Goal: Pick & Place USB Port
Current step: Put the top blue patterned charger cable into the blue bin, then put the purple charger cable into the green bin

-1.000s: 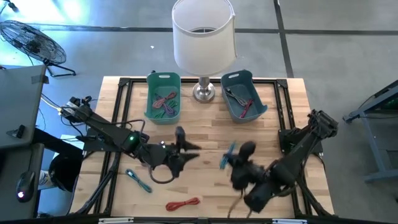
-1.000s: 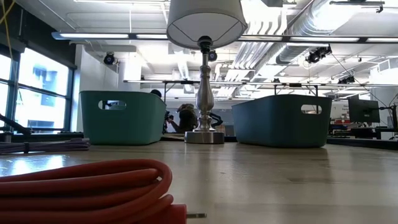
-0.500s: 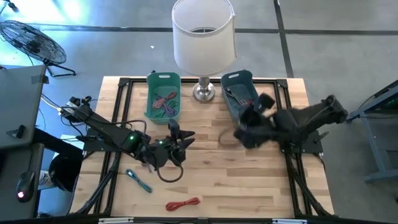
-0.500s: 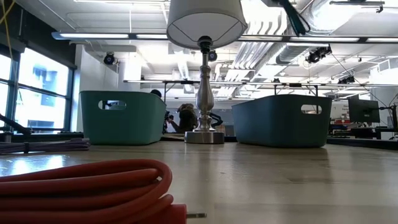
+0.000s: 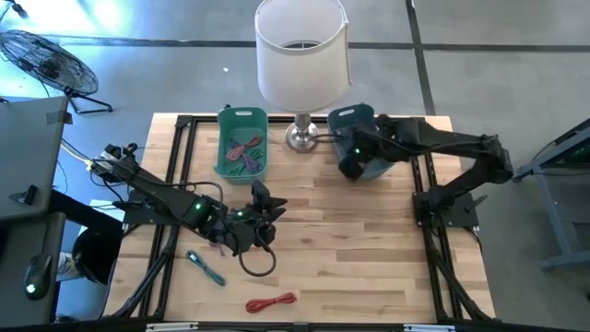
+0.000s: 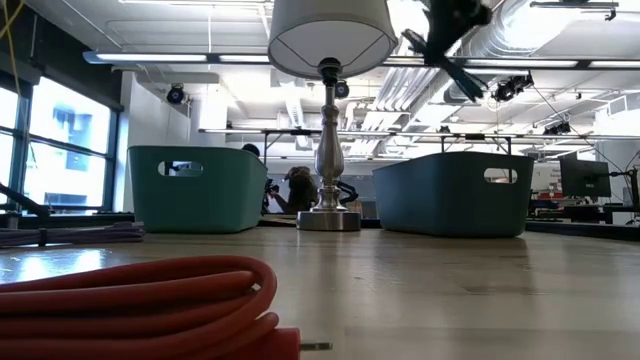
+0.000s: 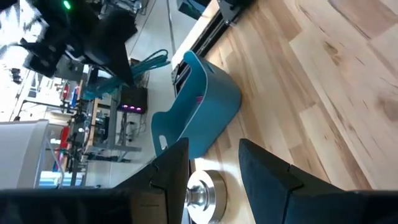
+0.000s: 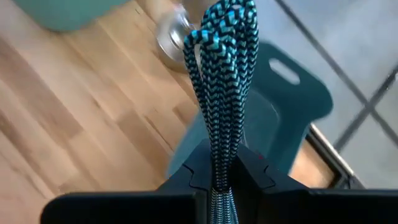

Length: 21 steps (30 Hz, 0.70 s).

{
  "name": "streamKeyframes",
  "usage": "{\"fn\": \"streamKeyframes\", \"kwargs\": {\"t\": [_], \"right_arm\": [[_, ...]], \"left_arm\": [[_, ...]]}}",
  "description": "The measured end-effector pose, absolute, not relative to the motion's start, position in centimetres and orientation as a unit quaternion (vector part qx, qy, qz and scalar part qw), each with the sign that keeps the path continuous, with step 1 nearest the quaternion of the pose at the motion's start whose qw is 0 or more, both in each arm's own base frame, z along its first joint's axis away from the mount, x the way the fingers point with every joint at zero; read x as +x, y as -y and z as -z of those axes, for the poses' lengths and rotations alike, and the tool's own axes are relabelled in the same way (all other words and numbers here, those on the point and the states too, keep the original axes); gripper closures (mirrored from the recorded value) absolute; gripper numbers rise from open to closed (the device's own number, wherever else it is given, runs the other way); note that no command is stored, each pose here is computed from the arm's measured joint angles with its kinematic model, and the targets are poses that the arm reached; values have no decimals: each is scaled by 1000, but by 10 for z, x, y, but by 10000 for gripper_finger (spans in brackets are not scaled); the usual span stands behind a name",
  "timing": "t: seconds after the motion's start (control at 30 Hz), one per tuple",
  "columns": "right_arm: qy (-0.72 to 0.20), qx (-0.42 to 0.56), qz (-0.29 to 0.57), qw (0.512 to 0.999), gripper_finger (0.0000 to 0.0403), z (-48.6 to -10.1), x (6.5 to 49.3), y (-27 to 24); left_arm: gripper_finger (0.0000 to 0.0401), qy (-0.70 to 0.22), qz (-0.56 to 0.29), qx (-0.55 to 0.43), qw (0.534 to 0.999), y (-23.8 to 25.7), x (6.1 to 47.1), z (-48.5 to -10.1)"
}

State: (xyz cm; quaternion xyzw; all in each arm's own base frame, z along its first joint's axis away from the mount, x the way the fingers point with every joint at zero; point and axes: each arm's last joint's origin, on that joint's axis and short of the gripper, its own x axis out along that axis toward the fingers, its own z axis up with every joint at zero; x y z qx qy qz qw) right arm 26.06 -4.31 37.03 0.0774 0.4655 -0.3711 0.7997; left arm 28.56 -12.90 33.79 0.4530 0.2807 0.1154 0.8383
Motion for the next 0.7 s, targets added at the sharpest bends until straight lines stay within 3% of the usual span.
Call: {"fn": "streamKeyframes", "kwargs": {"t": [0.3, 0.5, 0.7], "right_arm": [[-528, 89, 407, 740, 369, -313, 254, 76], [-538, 62, 414, 732, 259, -288, 254, 84], [-523, 55, 399, 751, 165, -298, 257, 85]], "left_arm": [[265, -286, -83, 431, 852, 130, 285, -335], [265, -295, -83, 437, 845, 129, 284, -333], [265, -297, -107, 444, 839, 128, 283, -334]]}}
